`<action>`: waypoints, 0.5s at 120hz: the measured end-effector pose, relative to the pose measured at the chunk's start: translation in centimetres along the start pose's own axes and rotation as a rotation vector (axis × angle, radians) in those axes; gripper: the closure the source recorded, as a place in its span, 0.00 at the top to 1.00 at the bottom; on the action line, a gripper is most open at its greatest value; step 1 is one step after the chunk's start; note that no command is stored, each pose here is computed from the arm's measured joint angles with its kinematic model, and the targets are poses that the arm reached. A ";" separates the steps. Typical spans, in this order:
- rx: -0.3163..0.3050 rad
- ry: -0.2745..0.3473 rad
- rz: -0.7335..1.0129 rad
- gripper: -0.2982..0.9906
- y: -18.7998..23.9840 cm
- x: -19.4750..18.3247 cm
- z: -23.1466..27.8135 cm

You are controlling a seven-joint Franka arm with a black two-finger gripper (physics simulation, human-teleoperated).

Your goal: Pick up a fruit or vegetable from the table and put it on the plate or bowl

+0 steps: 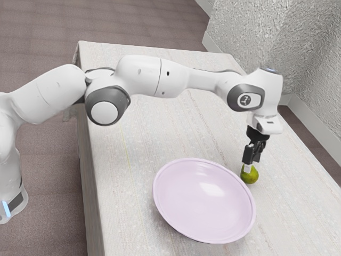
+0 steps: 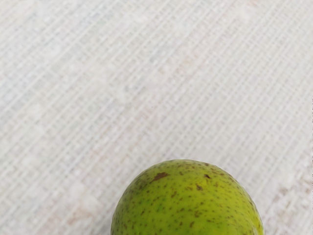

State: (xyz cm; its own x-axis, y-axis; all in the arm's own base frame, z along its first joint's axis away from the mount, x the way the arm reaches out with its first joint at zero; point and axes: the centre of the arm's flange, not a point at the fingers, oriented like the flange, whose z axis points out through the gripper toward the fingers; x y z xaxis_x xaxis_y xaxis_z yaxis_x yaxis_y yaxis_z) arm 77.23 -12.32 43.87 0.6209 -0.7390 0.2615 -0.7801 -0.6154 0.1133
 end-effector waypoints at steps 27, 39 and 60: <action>-0.018 0.016 0.047 0.77 0.5 0.5 0.8; -0.036 0.035 0.065 0.77 0.5 0.7 1.4; -0.052 0.045 0.073 0.77 -0.2 0.1 2.6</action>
State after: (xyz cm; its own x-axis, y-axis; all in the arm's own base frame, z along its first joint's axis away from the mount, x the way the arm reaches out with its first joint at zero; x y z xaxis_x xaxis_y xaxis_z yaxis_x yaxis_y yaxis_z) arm 77.66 -12.99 41.43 0.5594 -0.7672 0.3139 -0.8266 -0.5447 0.1417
